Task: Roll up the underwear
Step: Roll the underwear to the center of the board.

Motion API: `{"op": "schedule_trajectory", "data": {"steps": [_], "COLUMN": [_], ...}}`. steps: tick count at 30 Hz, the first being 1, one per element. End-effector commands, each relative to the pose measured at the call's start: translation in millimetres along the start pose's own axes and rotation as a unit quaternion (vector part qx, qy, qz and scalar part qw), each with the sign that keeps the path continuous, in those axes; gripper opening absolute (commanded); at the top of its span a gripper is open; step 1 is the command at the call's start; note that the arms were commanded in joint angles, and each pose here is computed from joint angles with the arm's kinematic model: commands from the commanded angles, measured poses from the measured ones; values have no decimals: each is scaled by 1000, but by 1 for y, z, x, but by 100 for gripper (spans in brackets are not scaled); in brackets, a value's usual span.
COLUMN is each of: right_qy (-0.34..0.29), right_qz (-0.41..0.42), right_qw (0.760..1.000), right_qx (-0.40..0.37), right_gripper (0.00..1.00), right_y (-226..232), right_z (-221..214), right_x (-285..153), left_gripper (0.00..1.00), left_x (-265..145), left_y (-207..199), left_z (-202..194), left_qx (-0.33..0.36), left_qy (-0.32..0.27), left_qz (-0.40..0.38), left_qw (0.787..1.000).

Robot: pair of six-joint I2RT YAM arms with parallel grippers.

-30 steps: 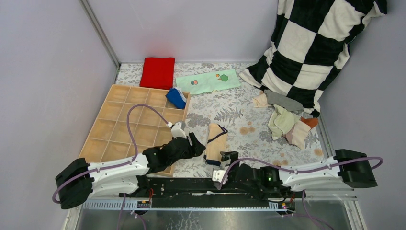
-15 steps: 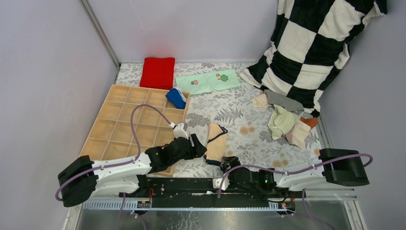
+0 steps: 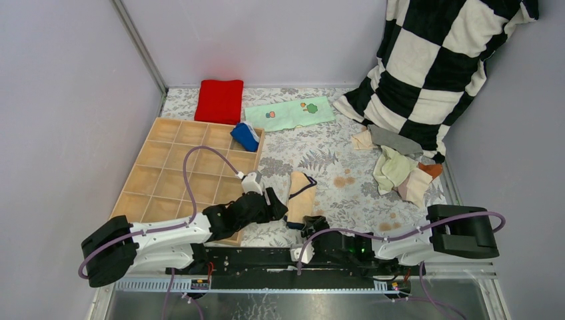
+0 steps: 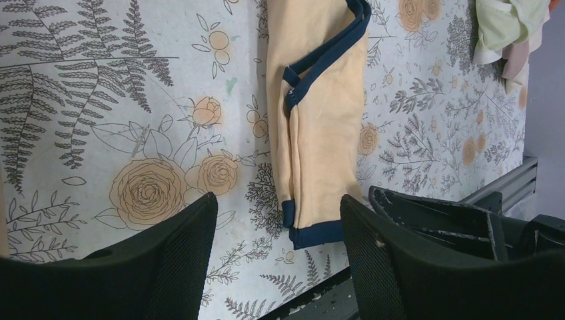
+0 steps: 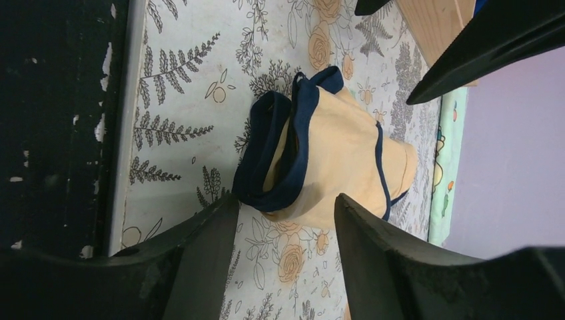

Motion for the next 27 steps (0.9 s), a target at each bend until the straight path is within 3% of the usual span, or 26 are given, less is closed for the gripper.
{"op": "schedule_trajectory", "data": {"steps": [1,10,22,27], "right_qy": [5,15,14,-2], "right_qz": [57,64,47,44], "right_qw": [998,998,998,996], "right_qx": [-20,-4,45,84], "right_gripper": [61,48,8,1], "right_y": [15,17,4,-4], "right_z": [-7,-13,-11,-5], "right_x": [5,14,20,21], "left_gripper": [72,72,72,73], "left_x": [1,2,-1,-9], "left_y": [-3,0,4,2], "left_z": [3,0,3,10], "left_qx": [-8,-13,-25,-39], "left_qy": [-9,-5,-18,-36], "left_qz": [-15,-17,-14,-30], "left_qw": [1000,1000,999,998]}}
Point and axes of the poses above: each gripper's point midway between its finger pads, its own x axis out along the fingers, its own y axis along the line the jaws close on, z = x × y, the point moved 4 cm from there along -x, back along the fingers, and after that the axes turned 12 degrees about -x, right-handed, at the moved point
